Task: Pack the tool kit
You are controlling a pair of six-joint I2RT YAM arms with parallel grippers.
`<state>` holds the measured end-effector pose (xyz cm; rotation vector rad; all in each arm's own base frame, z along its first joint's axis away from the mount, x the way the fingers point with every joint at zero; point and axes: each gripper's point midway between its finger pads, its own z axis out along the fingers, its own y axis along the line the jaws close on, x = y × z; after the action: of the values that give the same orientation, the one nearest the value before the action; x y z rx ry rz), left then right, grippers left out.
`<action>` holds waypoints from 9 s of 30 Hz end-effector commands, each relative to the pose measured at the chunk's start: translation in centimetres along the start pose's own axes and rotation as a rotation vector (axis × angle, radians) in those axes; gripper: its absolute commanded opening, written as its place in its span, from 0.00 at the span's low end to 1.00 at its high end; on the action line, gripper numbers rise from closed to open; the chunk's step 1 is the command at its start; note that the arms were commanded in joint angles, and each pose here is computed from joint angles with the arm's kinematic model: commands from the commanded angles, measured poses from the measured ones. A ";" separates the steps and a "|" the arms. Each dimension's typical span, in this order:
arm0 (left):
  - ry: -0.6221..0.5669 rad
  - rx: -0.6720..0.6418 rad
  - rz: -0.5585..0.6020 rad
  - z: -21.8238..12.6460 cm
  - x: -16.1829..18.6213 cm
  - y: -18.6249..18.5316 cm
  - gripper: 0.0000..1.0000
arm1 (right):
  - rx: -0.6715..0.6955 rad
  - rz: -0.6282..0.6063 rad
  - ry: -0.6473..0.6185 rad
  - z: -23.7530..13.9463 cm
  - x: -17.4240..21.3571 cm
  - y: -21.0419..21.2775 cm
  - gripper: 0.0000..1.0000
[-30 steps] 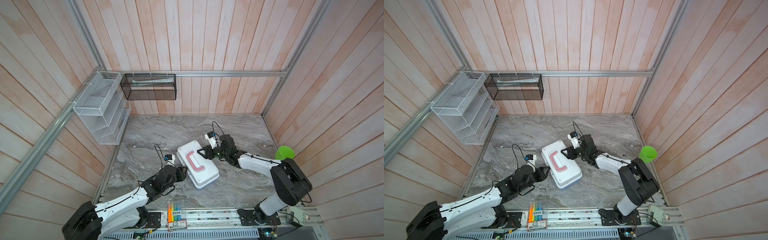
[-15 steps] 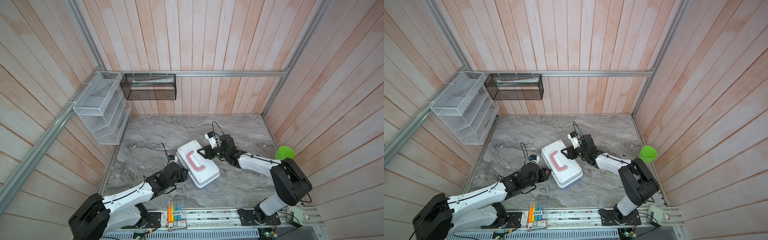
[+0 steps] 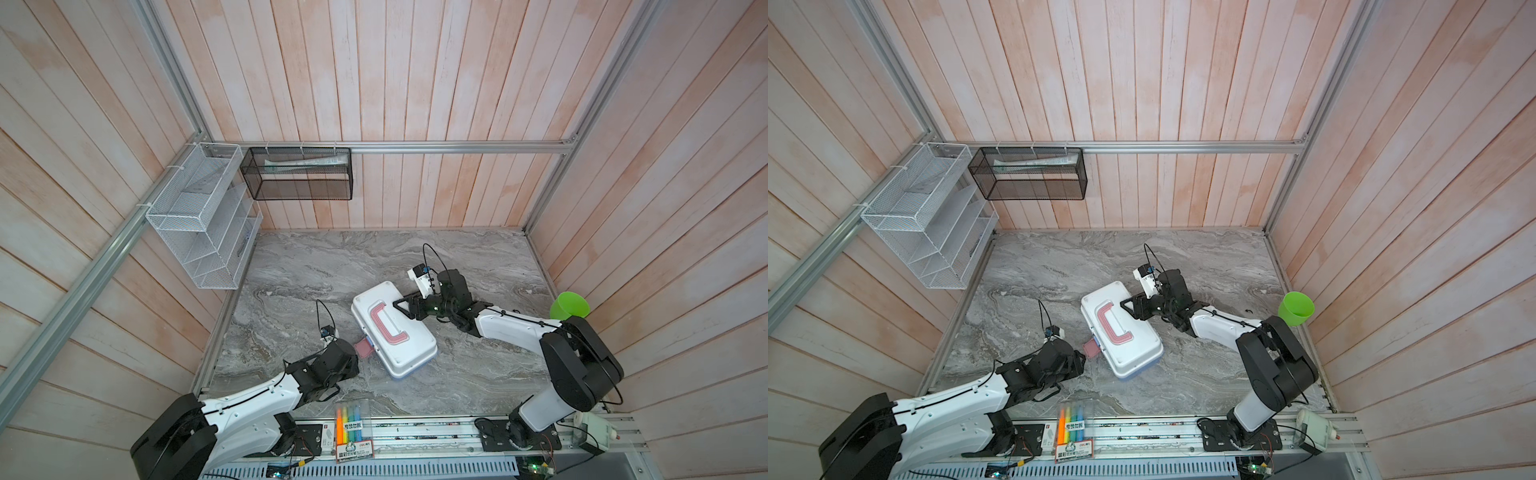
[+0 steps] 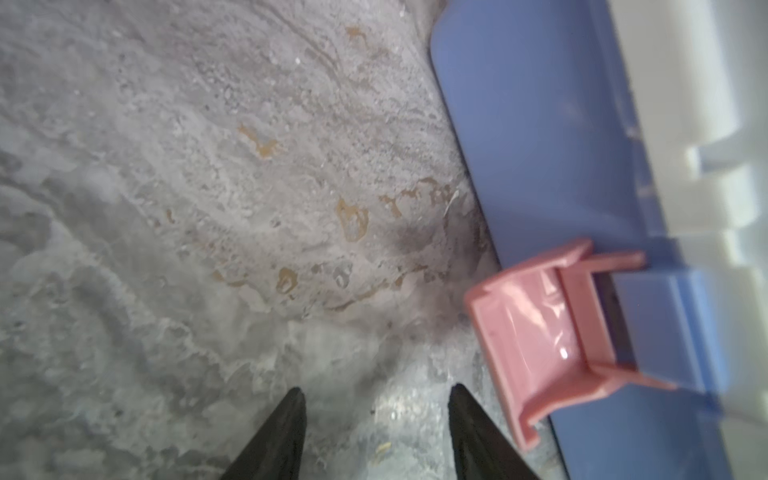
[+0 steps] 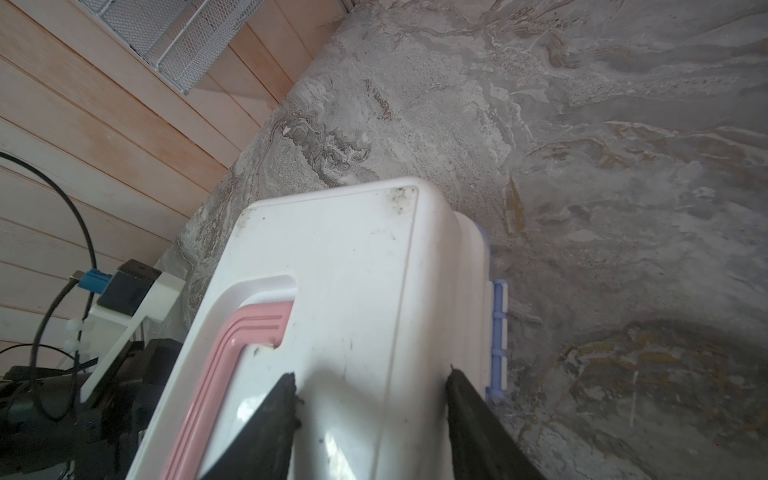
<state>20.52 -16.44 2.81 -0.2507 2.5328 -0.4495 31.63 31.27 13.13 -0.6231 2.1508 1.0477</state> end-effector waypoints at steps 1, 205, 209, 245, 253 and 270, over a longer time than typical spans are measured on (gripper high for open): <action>-0.042 -0.012 0.070 -0.3 -0.8 -0.7 0.60 | 0.051 0.102 0.249 0.4 7.8 -1.6 0.54; -0.310 0.587 -0.203 -4.7 -4.8 -8.1 0.28 | 0.008 0.099 0.247 0.7 8.3 -0.3 0.54; -0.296 0.569 -0.198 -4.4 -4.5 -7.8 0.28 | 0.008 0.098 0.248 0.7 8.2 -0.3 0.54; -0.282 0.472 -0.137 -4.6 -4.7 -7.2 0.27 | 0.010 0.098 0.252 0.9 8.2 -0.2 0.54; -0.261 0.403 -0.142 -4.0 -4.4 -6.2 0.25 | 0.010 0.101 0.256 0.9 8.3 -0.2 0.54; -0.141 0.134 -0.145 -2.2 -1.3 -0.7 0.18 | 0.010 0.099 0.257 1.0 8.3 -0.3 0.54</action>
<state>21.37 -17.96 7.56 -0.3715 2.2751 -0.7466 30.80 31.76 13.06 -0.6399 2.1529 1.0815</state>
